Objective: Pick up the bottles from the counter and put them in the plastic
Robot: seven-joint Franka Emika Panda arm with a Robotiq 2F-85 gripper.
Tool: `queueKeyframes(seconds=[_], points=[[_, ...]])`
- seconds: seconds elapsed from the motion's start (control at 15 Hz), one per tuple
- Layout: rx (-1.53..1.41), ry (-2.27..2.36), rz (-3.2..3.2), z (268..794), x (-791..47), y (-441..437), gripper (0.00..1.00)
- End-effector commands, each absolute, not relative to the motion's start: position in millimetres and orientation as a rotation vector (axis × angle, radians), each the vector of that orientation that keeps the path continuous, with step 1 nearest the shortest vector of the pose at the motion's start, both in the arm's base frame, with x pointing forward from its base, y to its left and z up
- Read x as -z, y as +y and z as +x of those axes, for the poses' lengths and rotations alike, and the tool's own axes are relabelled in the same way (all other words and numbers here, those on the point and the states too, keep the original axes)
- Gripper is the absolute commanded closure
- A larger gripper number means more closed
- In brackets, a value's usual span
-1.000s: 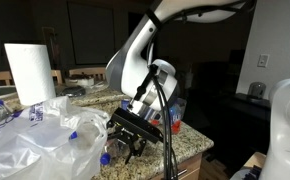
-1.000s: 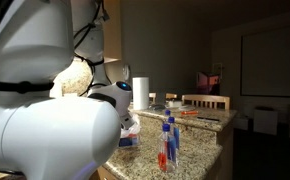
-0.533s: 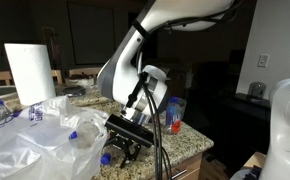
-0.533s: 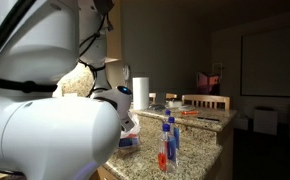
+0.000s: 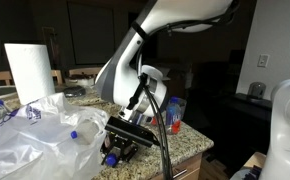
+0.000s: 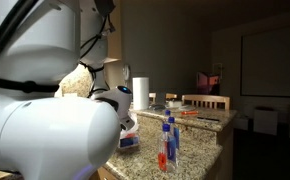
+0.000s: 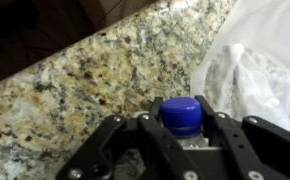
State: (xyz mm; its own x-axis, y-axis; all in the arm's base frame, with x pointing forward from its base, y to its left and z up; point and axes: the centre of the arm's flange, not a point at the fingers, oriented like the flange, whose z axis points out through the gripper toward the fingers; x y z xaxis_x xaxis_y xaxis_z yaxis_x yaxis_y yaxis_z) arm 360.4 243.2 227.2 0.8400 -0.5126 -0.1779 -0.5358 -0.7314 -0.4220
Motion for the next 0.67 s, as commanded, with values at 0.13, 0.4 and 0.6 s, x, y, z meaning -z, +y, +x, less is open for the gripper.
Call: queueKeyframes(seconds=[0.13,0.4,0.6], points=[[-0.039,0.737,-2.636,359.3,-243.4,243.0,0.98],[-0.01,0.708,-2.717,357.4,-254.7,234.5,0.98],[0.028,0.658,-2.803,356.8,-269.8,227.3,0.98]])
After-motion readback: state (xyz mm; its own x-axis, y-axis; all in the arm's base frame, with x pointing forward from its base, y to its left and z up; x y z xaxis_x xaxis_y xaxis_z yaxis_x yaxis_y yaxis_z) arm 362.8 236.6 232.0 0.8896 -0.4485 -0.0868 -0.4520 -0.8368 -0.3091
